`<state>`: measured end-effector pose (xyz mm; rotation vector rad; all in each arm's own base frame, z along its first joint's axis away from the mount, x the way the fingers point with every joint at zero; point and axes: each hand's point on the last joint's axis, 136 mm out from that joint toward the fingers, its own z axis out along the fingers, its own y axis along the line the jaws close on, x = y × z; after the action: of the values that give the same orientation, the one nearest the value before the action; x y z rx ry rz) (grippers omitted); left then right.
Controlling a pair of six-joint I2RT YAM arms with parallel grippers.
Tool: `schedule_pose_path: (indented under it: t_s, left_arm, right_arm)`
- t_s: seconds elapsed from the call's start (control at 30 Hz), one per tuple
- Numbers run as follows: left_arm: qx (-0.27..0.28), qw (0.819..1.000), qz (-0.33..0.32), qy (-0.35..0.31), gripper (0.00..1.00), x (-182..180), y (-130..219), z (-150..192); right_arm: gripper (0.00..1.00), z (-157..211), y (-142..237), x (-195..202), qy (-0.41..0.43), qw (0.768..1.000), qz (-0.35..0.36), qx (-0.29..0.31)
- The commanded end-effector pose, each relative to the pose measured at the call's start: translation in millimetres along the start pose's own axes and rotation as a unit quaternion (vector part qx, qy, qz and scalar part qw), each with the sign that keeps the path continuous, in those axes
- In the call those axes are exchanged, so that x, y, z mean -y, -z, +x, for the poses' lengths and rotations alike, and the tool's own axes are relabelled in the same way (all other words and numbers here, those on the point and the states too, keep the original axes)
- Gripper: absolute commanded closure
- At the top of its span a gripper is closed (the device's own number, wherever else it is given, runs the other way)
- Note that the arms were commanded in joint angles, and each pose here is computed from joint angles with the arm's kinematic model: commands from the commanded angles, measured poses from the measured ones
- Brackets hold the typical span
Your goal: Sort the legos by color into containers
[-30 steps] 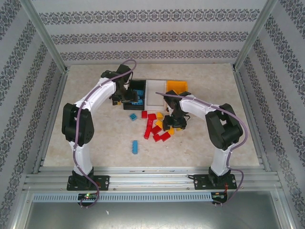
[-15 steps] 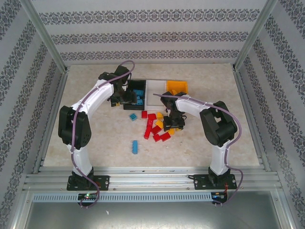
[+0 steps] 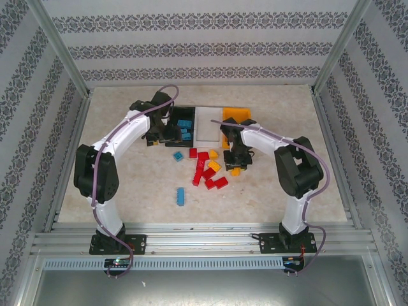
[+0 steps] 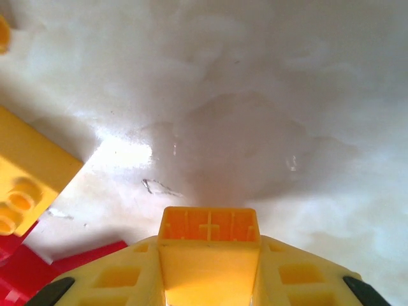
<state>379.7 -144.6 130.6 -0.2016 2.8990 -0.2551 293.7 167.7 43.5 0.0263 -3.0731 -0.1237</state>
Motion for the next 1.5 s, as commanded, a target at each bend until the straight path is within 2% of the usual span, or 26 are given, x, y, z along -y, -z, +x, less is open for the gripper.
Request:
schedule_pose_path:
  t_s: [0.0, 0.2, 0.47, 0.57, 0.63, 0.77, 0.93, 1.13, 1.27, 1.47]
  left_arm:
    - [0.029, 1.000, 0.012, 0.002, 0.17, 2, 12, -5]
    - [0.026, 0.999, 0.019, -0.009, 0.17, 12, 12, 13]
    - [0.005, 0.999, 0.032, 0.014, 0.17, 13, 8, 37]
    - [-0.013, 0.999, 0.037, 0.009, 0.17, 14, 8, 45]
    - [-0.016, 0.999, 0.032, 0.006, 0.16, 12, 10, 46]
    - [-0.010, 0.999, 0.032, -0.008, 0.14, 15, 17, 39]
    - [-0.019, 0.998, 0.046, -0.024, 0.12, 21, 16, 25]
    - [-0.005, 0.997, 0.079, -0.017, 0.10, 30, 3, 7]
    - [-0.015, 0.996, 0.091, -0.001, 0.10, 35, -9, 6]
    - [-0.012, 0.992, 0.111, 0.054, 0.10, 43, -4, 3]
  right_arm:
    - [0.73, -16, 49, 7, -0.009, 0.999, -0.018, 0.048]
    - [0.72, -66, 91, 13, -0.023, 0.993, -0.051, 0.106]
    - [0.71, -138, 102, 10, -0.038, 0.986, -0.070, 0.146]
    - [0.71, -158, 95, 10, -0.036, 0.986, -0.067, 0.147]
    - [0.67, -167, 91, 11, -0.038, 0.986, -0.066, 0.146]
    - [0.53, -178, 102, 12, -0.048, 0.984, -0.066, 0.159]
    - [0.43, -171, 120, 10, -0.069, 0.983, -0.073, 0.156]
    - [0.41, -145, 146, -3, -0.048, 0.985, -0.076, 0.150]
    - [0.36, -120, 141, -12, -0.021, 0.988, -0.080, 0.130]
    - [0.31, -99, 125, -31, -0.001, 0.982, -0.151, 0.113]
